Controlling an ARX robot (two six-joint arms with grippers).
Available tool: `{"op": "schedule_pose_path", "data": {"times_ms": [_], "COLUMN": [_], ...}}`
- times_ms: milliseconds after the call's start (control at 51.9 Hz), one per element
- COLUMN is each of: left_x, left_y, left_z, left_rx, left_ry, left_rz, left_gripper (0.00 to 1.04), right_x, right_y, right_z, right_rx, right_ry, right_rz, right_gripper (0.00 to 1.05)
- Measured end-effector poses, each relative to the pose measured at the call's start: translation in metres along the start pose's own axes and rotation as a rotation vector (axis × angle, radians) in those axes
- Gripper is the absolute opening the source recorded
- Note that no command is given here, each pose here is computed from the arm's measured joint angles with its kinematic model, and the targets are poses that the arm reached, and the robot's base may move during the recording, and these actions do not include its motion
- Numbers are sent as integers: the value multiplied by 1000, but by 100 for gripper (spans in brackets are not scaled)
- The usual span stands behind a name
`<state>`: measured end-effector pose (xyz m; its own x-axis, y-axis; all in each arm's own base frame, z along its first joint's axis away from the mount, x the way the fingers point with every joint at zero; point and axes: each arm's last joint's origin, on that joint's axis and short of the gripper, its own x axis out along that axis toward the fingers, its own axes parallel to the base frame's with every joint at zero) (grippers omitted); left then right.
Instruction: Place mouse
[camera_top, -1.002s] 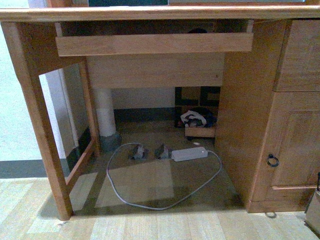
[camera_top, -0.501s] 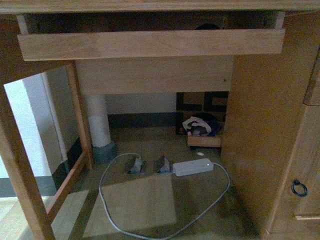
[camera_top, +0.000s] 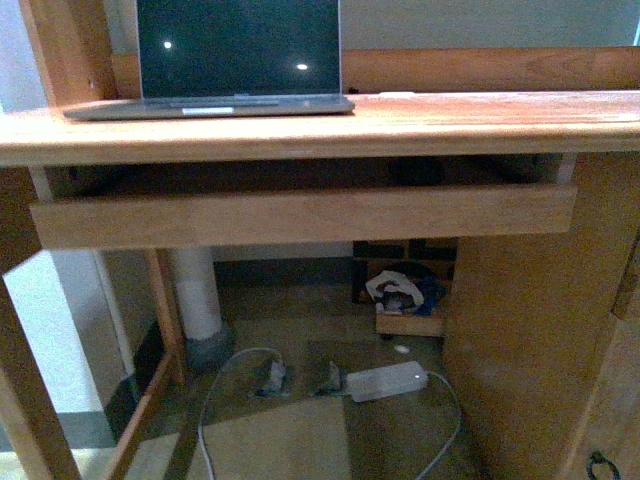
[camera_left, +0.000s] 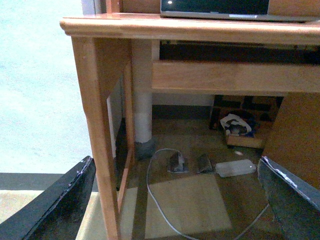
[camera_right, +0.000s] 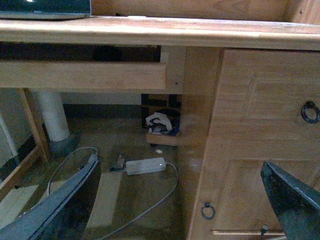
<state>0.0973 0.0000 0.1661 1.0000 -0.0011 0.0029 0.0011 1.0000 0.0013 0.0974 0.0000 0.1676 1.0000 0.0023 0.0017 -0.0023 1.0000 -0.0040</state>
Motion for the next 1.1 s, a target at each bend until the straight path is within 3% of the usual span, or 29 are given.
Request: {"op": "schedule_pose_path", "data": {"times_ms": [424,559,636,732,829,944,1098], "left_x": [0,13,29,85,126,181,225], "left_y": [0,4,3,-2,-10,-19,-26], "left_z": [1,9,8,15,17,-16,-37], "left_rx": [-3,-87,-195,-480,-611,-822,-975], "left_ry": [-8,-68,-54,-89,-86,93,95], "left_rz": [2,-16,-41,-64,-92,-71,-22], "left_gripper": [98,98,98,98,98,98,98], "right_x": [0,0,0,0,0,0,0], "right_y": [0,0,0,0,0,0,0], "right_z": [0,0,0,0,0,0,0], "right_rx": [0,0,0,0,0,0,0], "right_ry": [-2,-2,-2,-1,-2,-2,-2], "right_rz": [-3,-2,-2,-2,-2,-2,-2], "right_gripper": [98,98,98,98,98,98,98]}}
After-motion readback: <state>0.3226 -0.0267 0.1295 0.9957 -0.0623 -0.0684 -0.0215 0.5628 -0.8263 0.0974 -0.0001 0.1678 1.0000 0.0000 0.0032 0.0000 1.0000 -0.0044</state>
